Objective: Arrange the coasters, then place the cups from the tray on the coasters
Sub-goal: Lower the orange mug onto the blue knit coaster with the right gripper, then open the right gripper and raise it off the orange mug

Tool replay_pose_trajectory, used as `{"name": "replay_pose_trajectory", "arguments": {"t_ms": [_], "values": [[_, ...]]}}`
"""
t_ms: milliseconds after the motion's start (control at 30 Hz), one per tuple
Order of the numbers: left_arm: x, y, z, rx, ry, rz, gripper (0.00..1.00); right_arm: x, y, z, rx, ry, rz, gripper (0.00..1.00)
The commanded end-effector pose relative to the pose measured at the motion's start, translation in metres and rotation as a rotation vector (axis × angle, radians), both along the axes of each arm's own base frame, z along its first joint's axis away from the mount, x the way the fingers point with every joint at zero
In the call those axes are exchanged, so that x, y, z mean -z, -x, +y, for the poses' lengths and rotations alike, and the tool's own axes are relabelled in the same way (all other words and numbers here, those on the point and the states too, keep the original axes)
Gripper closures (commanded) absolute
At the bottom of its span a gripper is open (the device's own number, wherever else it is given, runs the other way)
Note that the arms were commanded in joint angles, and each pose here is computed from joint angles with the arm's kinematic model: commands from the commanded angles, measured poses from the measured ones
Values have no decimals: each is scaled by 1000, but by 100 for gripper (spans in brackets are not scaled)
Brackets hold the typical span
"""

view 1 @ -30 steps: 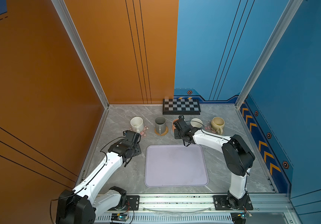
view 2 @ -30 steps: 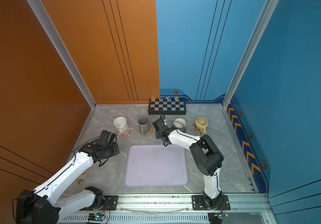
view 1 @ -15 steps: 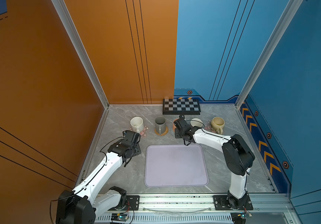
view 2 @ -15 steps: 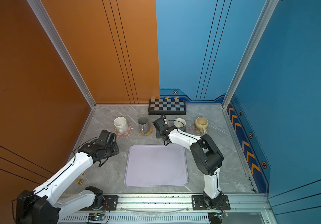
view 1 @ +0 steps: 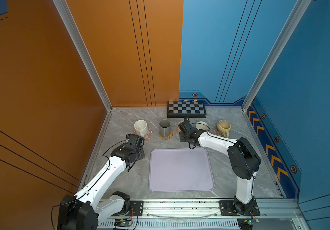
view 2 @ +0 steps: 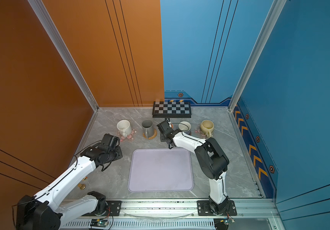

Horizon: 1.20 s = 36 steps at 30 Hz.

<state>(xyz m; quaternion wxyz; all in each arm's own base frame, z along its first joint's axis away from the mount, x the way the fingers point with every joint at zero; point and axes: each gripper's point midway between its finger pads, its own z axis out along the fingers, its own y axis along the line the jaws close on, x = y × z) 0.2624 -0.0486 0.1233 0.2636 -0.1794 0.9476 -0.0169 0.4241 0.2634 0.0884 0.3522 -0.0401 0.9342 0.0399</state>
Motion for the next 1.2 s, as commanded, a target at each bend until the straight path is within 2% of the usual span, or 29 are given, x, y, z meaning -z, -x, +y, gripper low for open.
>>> {"name": "replay_pose_trajectory", "arguments": {"t_ms": [0,67,367,433,500,600,867,1167], "values": [[-4,2,0,5,15,-6,67,9,-4,1,-3,35,5,80],[-5,2,0,4,17,-10,67,11,-4,2,-6,35,10,79],[-3,1,1,2,12,-5,67,0,4,-1,13,23,3,64],[-2,1,0,3,13,-3,67,-3,5,-3,24,16,-1,51],[-1,2,0,4,11,2,67,-6,6,-2,22,9,-2,48],[1,3,1,5,6,5,67,-14,8,0,15,-2,-12,33],[-6,1,4,3,-5,-17,67,-42,23,-7,11,-34,-45,24],[-14,-10,18,15,-122,-46,68,-65,55,-43,28,-17,-92,21]]}}
